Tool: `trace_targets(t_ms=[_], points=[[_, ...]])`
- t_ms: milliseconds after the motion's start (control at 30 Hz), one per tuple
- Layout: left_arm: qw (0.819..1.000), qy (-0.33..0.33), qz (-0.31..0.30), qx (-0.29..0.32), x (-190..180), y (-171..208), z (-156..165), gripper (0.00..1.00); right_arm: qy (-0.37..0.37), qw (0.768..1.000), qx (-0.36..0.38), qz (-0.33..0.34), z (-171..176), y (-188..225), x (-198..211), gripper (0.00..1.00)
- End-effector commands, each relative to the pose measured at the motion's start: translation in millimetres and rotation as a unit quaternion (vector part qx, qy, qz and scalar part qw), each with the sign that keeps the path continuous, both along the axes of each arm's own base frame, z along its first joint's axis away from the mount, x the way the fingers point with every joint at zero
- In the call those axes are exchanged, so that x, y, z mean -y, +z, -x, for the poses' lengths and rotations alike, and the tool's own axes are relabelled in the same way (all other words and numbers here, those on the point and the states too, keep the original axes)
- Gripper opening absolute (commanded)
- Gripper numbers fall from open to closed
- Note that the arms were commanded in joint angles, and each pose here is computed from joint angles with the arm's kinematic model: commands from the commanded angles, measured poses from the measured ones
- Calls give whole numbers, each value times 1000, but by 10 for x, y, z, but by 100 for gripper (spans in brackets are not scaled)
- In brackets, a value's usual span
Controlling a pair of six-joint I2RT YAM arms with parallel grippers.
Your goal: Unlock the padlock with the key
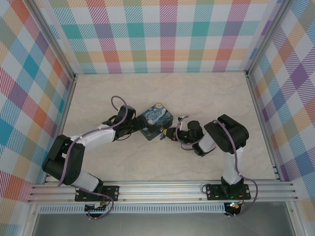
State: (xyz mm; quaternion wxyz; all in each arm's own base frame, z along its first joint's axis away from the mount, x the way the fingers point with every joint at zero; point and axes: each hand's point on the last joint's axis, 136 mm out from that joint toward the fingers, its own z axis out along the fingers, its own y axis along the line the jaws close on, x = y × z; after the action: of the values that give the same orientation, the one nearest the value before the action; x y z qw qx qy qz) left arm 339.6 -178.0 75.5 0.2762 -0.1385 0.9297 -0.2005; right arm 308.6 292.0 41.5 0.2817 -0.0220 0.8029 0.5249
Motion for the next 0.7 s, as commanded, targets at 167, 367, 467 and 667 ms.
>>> trace_targets(t_ms=[167, 367, 467, 667], points=[[996, -2, -52, -69, -166, -387, 330, 83, -51, 998, 15, -35, -196, 324, 78, 0], [996, -1, -55, -69, -176, -400, 327, 84, -75, 996, 19, -41, -282, 430, 123, 0], [996, -2, -57, -65, -175, -364, 299, 85, -90, 996, 22, -13, -280, 410, 252, 0], [997, -3, -60, -58, -182, -282, 202, 87, -78, 995, 17, 60, -89, 394, 445, 0]])
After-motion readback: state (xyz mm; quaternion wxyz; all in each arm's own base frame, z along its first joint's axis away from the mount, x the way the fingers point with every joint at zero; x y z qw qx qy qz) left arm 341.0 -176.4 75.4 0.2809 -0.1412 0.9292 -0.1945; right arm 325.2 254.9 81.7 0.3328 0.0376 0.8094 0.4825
